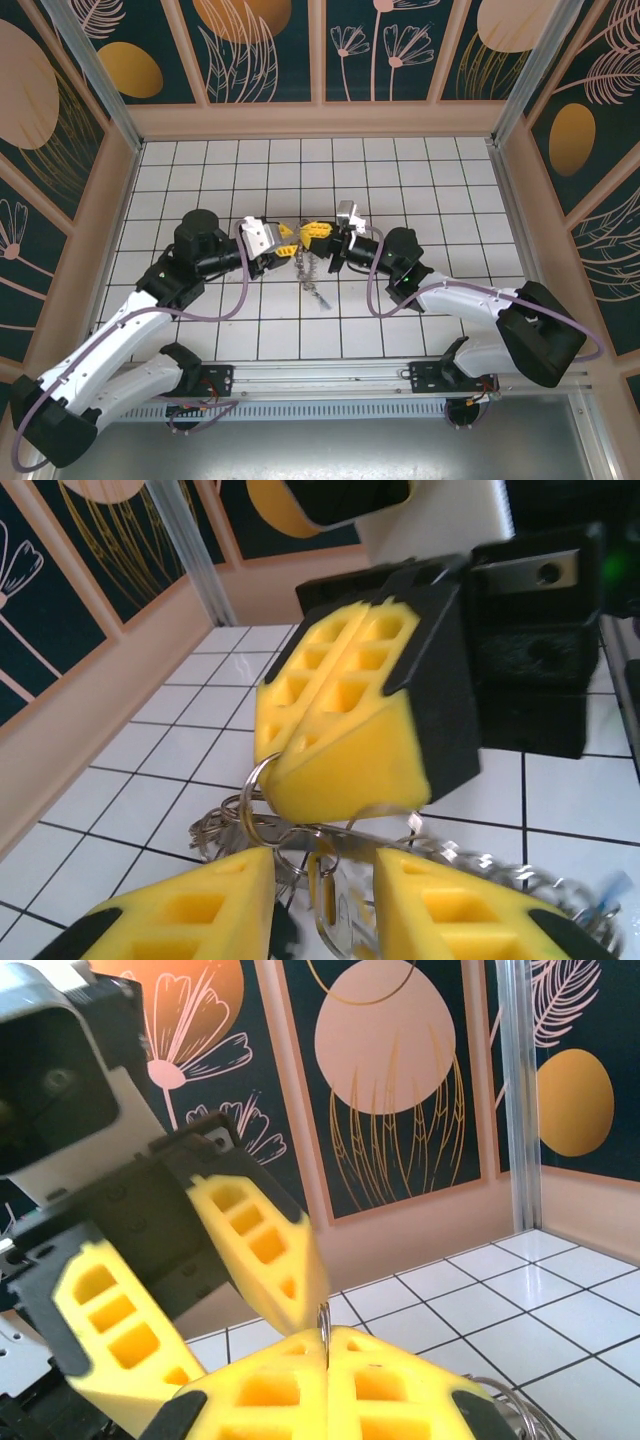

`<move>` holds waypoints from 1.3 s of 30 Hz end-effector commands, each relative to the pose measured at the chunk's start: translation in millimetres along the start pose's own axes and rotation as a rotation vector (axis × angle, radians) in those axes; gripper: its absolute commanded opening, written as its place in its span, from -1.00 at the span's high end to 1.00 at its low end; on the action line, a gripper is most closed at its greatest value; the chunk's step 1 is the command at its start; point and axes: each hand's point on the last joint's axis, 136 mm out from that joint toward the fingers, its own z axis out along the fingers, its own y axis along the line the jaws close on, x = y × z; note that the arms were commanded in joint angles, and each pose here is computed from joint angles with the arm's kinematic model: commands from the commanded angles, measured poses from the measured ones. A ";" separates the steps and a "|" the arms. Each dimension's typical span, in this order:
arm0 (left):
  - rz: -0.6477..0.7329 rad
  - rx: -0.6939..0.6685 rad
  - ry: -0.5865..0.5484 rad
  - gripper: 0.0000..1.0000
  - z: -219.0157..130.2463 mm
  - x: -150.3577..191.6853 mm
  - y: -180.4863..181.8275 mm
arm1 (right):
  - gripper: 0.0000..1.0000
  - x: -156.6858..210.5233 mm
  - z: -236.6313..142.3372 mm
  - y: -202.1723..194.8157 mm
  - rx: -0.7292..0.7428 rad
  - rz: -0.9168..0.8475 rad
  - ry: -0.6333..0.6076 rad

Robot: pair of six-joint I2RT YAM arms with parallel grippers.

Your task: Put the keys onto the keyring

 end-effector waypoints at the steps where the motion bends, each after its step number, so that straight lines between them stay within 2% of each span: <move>1: 0.000 0.017 0.003 0.35 -7.8 -4.4 -4.0 | 1.00 -23.0 -5.0 8.0 -0.036 -0.058 -0.072; 17: -0.013 0.033 0.034 0.38 0.6 -6.6 8.1 | 1.00 -21.3 -11.3 13.5 -0.067 -0.084 -0.038; 24: -0.046 0.070 0.032 0.26 5.4 11.8 -2.6 | 1.00 -24.6 -15.9 20.5 -0.103 -0.110 -0.036; 30: -0.100 0.135 -0.029 0.19 9.7 9.4 -13.1 | 1.00 -25.5 -18.8 20.2 -0.118 -0.127 -0.019; 39: -0.152 0.173 -0.049 0.11 20.2 16.5 -15.5 | 1.00 -27.8 -16.3 21.6 -0.139 -0.131 -0.022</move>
